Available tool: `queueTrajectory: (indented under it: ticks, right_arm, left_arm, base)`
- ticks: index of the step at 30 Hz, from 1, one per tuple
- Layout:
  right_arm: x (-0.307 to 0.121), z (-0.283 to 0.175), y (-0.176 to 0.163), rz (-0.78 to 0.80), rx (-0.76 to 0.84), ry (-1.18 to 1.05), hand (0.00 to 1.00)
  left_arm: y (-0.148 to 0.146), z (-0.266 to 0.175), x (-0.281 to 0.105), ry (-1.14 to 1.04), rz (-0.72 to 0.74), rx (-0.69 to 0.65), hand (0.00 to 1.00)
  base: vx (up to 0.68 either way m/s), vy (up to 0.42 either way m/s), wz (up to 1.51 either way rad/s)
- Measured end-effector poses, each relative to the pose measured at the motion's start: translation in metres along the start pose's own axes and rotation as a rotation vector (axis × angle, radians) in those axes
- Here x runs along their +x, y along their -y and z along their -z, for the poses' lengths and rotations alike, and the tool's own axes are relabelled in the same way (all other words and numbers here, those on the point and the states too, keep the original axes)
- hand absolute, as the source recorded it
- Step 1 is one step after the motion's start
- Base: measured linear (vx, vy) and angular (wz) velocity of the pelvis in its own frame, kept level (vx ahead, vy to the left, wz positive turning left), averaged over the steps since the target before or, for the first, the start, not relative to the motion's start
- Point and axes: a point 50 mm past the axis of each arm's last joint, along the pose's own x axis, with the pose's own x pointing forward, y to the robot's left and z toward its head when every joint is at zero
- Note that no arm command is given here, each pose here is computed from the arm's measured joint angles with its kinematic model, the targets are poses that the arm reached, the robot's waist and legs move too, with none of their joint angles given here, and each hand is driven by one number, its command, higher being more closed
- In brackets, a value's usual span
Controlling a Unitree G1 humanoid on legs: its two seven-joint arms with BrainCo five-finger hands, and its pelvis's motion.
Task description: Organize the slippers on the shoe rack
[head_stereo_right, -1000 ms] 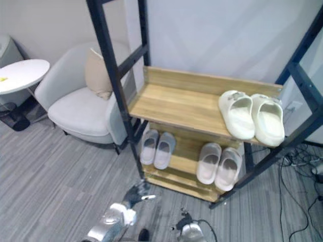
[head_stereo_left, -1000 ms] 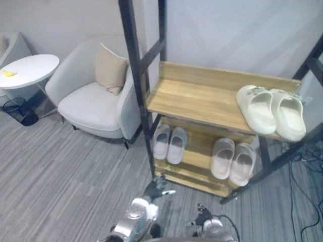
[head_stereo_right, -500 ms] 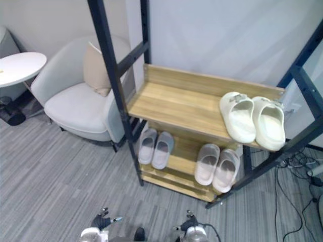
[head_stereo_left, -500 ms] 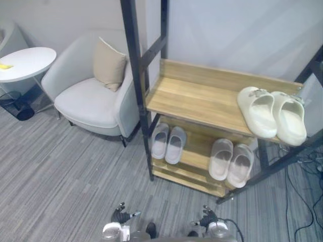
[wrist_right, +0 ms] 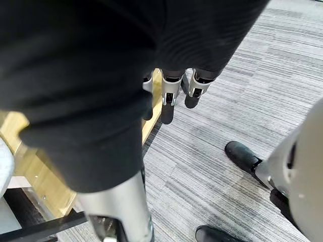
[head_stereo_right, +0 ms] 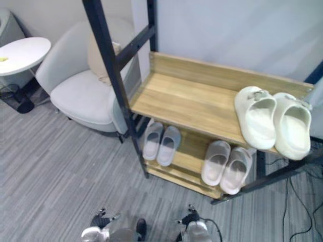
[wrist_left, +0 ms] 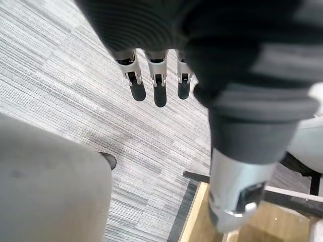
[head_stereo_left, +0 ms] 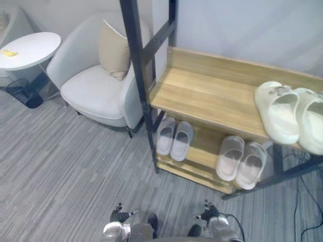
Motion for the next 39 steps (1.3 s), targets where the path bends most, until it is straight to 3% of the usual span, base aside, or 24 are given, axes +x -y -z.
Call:
queueTrajectory:
  ticks: [12,16,25,31,39]
  right_arm:
    - [-0.005,-0.004,-0.020,-0.061,0.004,0.025,0.00]
    - [0.000,-0.010,-0.004,-0.035,-0.032,0.042,0.00]
    - [0.007,-0.025,0.023,0.031,0.052,0.081,0.00]
    - [0.004,-0.027,0.019,0.023,0.064,0.106,0.00]
    - [-0.002,-0.026,-0.014,-0.078,0.029,0.103,0.00]
  left_arm:
    - [-0.001,-0.014,0.003,0.046,-0.007,0.030,0.00]
    - [0.016,-0.014,0.002,0.040,0.028,0.005,0.00]
    - [0.031,-0.032,0.004,0.094,0.075,0.040,0.00]
    - [0.020,-0.028,0.004,0.092,0.053,0.088,0.00]
    - [-0.007,-0.015,0.004,0.051,-0.012,0.106,0.00]
  base:
    - [0.15,-0.126,0.99]
    - [0.03,-0.244,1.15]
    - [-0.06,-0.006,0.97]
    - [-0.04,0.124,0.88]
    - [0.19,0.120,0.75]
